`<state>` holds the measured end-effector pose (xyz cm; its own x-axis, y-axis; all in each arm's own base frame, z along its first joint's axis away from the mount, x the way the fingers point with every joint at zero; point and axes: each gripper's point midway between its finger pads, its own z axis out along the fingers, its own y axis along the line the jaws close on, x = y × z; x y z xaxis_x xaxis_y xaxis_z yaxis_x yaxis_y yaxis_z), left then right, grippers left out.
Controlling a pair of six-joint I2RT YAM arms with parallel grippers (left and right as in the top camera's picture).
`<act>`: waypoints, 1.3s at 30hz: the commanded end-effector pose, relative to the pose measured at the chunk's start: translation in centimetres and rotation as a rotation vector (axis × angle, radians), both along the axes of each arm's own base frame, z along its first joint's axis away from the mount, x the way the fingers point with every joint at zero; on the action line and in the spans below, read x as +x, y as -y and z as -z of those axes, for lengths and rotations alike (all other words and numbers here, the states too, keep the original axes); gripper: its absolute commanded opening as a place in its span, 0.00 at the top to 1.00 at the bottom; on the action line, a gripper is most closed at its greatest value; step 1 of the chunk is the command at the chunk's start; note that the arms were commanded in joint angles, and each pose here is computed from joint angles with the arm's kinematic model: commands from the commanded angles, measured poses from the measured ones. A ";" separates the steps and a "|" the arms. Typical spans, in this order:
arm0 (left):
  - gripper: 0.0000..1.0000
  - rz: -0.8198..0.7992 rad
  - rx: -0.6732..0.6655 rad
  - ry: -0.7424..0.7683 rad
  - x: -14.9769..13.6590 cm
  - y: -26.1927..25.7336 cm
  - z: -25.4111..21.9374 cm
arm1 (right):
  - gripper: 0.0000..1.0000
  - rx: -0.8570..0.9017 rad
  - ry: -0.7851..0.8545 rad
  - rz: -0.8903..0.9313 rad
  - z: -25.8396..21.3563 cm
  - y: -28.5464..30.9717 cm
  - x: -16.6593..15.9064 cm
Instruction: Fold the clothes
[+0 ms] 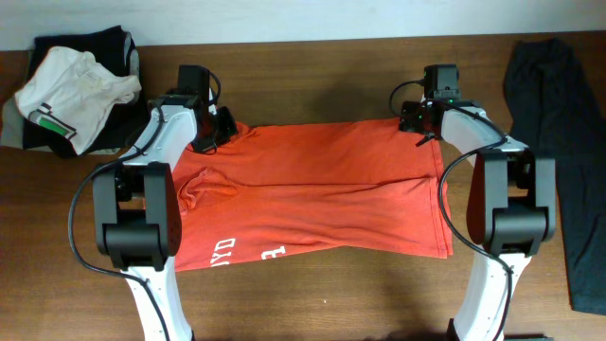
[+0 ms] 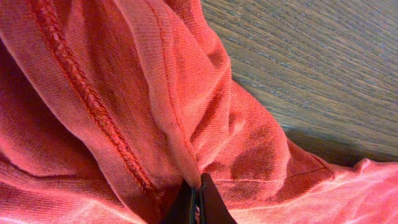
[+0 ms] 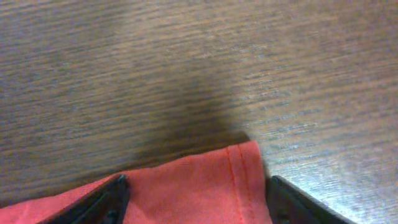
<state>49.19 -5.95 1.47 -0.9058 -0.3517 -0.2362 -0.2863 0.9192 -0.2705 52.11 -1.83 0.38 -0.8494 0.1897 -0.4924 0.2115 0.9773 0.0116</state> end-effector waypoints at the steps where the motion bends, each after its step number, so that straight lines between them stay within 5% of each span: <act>1: 0.99 0.006 0.002 0.003 0.4 0.2 0.0 | 0.60 -0.015 -0.050 0.029 2.4 0.6 -0.6; 4: 0.99 0.014 0.003 0.009 0.5 0.2 0.0 | 0.86 0.010 -0.047 0.083 2.4 0.9 -0.7; 7: 0.99 0.080 0.035 0.018 0.5 0.0 -1.1 | 0.96 0.011 -0.084 0.133 2.5 1.9 -1.5; 13: 0.99 0.037 0.146 0.075 0.5 -2.0 -7.8 | 0.96 0.053 -0.154 0.225 -1.0 3.3 -3.0; 24: 0.99 -0.092 0.258 -0.141 -5.5 -7.3 -8.5 | 0.96 0.103 -0.139 0.317 -10.3 3.3 -7.1; 34: 0.99 -0.096 0.261 -0.273 -8.7 -8.2 -8.2 | 0.96 0.095 -0.271 0.322 -9.9 3.0 -10.5; 39: 0.99 -0.074 0.268 -0.409 -12.0 -8.2 -8.2 | 0.97 0.117 -0.449 0.313 -9.3 1.9 -14.6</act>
<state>37.67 0.74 7.96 -0.9236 -0.3758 0.0751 -0.3704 0.9257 0.0770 38.42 -3.07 8.16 -0.8735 0.4837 -0.0552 0.4854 0.8740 -0.0224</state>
